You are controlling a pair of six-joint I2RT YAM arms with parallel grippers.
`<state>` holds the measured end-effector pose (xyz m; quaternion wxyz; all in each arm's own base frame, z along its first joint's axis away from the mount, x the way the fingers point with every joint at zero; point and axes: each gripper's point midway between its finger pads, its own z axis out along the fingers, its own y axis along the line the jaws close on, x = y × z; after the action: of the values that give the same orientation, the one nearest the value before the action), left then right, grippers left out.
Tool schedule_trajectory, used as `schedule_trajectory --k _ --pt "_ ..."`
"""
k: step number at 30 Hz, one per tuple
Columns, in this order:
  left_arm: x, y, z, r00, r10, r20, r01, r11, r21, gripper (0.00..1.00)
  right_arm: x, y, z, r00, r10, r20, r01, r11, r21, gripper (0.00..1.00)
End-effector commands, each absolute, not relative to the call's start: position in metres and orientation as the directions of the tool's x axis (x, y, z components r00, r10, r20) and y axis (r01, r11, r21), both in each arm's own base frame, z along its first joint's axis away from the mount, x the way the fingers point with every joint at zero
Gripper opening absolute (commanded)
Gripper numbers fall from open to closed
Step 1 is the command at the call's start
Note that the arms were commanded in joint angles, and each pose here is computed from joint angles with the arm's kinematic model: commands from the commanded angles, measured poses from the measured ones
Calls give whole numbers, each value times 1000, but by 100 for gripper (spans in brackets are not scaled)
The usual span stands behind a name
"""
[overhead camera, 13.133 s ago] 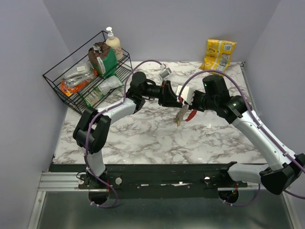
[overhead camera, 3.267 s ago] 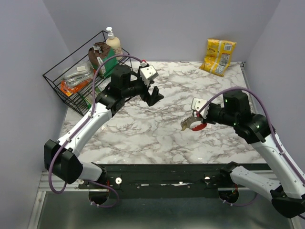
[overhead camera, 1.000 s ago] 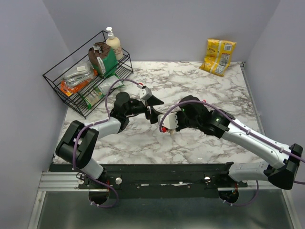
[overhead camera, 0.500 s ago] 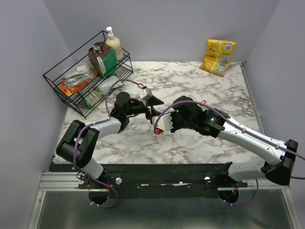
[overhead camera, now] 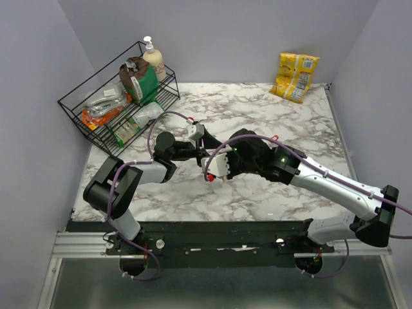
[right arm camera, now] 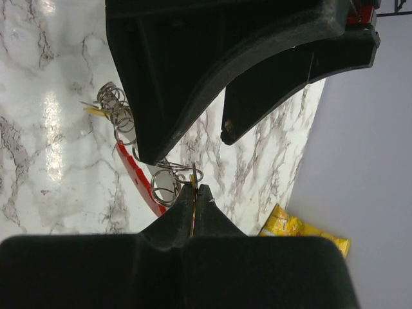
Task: Remove the keys from the keyring
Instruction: Remove the key from the keyring.
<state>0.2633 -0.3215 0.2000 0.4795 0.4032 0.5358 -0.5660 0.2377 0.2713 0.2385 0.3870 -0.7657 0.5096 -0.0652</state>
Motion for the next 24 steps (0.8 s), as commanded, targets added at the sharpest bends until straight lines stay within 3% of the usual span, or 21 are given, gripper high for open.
schedule_trajectory --k 1,12,24 --pt "248 -323 213 -192 -160 -968 981 -46 -187 99 235 280 246 474 -820 -321 -735 -167 -657 1" --pt "252 -322 210 -157 -149 -976 987 -7 -158 99 236 276 247 461 -830 -312 -728 -153 -669 1" --pt "233 -312 227 -157 -204 -966 984 -116 -135 99 238 274 255 456 -823 -337 -711 -110 -694 1"
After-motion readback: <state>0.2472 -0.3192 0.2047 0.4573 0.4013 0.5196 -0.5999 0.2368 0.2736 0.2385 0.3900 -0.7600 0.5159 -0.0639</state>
